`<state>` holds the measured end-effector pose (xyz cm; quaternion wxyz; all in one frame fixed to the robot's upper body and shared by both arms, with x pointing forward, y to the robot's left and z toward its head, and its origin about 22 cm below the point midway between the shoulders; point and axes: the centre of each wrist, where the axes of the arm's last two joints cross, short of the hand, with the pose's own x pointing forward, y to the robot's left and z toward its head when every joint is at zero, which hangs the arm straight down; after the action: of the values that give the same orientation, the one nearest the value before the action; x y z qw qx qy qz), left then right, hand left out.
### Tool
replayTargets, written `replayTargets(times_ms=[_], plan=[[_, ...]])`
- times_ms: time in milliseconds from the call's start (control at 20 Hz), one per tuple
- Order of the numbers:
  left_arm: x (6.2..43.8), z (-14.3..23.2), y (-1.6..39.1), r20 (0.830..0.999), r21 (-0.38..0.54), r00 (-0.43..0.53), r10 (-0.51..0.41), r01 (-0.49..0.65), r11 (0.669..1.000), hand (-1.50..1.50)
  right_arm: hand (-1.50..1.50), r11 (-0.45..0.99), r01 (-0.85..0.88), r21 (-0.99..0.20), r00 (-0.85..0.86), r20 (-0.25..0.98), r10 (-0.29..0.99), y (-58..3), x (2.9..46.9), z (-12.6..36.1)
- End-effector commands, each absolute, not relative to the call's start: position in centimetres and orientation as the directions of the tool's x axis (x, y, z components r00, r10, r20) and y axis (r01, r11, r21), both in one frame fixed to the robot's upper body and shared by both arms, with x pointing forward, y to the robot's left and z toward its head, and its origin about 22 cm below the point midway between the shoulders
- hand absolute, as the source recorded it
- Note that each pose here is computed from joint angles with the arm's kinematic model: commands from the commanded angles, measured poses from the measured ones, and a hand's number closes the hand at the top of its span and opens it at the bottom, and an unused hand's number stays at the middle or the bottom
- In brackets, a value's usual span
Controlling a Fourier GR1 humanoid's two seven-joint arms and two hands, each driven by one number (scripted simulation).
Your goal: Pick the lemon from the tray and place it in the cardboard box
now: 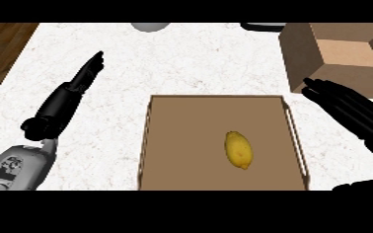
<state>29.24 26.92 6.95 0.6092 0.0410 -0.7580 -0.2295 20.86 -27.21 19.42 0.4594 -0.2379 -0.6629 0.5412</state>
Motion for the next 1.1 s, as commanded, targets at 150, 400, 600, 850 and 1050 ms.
replayTargets(times_ms=[150, 400, 600, 850, 1050], plan=[[29.9, 6.8, 25.9, 0.897, 0.414, -0.268, -0.351, 0.235, 0.879, 0.00, -1.50, 0.038, -0.240, -0.970, -0.441, 0.143, 0.886, -22.0, 18.5, 21.7], [29.5, 5.9, 26.2, 0.905, 0.402, -0.258, -0.339, 0.255, 0.879, 0.00, -1.50, -0.037, -0.306, -0.951, -0.392, 0.090, 0.915, -18.5, 17.2, 20.3], [30.2, 6.3, 26.5, 0.903, 0.397, -0.267, -0.336, 0.228, 0.889, 0.00, -1.50, -0.081, -0.353, -0.932, -0.365, 0.058, 0.929, -15.5, 17.9, 19.8], [28.6, 7.1, 27.2, 0.905, 0.401, -0.248, -0.346, 0.224, 0.888, 0.00, -1.50, -0.067, -0.399, -0.915, -0.322, 0.071, 0.944, -12.4, 18.2, 17.6], [29.2, 5.9, 27.0, 0.901, 0.401, -0.266, -0.343, 0.208, 0.892, 0.00, -1.50, -0.077, -0.385, -0.920, -0.302, 0.047, 0.952, -11.3, 18.9, 16.4]])
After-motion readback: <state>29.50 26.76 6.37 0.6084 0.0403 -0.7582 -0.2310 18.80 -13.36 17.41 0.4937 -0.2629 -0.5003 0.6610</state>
